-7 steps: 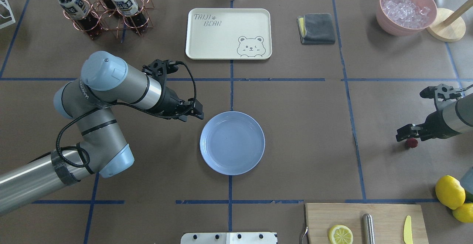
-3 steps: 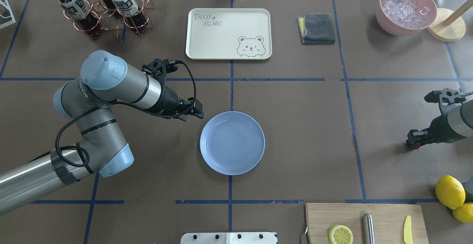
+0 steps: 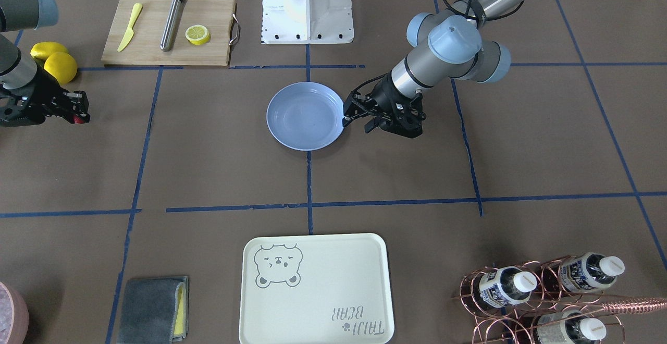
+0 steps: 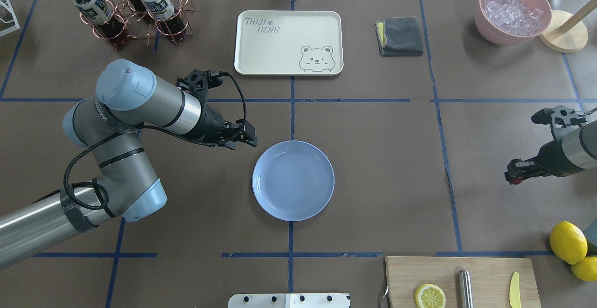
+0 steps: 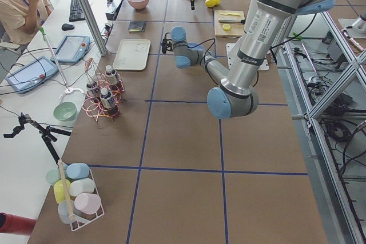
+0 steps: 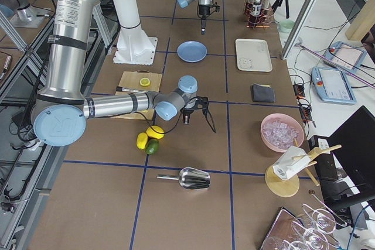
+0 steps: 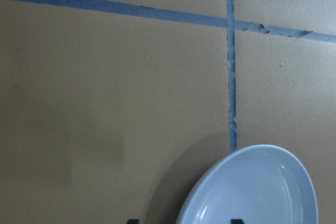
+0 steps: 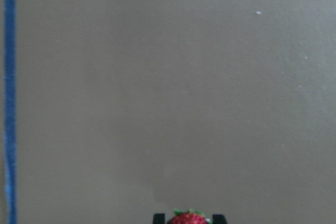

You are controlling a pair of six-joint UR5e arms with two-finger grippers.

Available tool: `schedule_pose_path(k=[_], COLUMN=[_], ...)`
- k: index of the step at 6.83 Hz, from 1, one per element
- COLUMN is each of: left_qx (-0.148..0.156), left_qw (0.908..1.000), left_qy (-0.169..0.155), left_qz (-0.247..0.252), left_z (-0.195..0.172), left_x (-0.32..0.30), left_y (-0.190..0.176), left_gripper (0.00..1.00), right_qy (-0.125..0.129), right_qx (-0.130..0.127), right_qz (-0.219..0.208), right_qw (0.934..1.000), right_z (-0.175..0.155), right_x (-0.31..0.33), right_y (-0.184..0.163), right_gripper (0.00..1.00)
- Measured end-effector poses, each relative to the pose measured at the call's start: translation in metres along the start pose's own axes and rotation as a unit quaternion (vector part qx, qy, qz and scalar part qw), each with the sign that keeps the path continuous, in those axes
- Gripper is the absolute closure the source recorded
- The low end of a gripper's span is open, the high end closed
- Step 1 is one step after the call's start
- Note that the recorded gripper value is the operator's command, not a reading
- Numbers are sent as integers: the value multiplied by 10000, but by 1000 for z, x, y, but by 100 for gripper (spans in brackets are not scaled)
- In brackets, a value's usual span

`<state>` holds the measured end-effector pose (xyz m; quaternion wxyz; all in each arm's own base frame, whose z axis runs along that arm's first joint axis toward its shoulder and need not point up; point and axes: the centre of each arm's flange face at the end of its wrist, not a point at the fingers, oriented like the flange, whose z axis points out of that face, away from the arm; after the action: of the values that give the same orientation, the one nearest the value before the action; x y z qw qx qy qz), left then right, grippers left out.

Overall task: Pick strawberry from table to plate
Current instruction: 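Grasp the red strawberry with the right gripper, then carry the strawberry with the right gripper over the plate while the left arm withdraws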

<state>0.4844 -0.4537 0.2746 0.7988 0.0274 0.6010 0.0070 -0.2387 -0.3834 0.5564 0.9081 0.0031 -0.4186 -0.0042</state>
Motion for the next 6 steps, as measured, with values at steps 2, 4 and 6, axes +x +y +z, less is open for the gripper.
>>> schedule_pose_path(k=[2,4,6], left_qx=[188,433,646], left_qw=[9998,9977,9918], left_qy=[16,-153,-498], left_qz=[89,502,983], left_z=[-34,-67,-96], left_x=[-18,-53,-105], left_y=[-7,-23,-42], left_gripper=[34,34,34], right_qy=[-465,-775,-758], right_qx=[189,201,213], right_qz=[587,1155,1467], right_qw=[9970,9901,9860], right_z=[-16,-18,-16], right_x=[-83,-200,-319], right_y=[-22,-39,-29], right_gripper=[100,100,100])
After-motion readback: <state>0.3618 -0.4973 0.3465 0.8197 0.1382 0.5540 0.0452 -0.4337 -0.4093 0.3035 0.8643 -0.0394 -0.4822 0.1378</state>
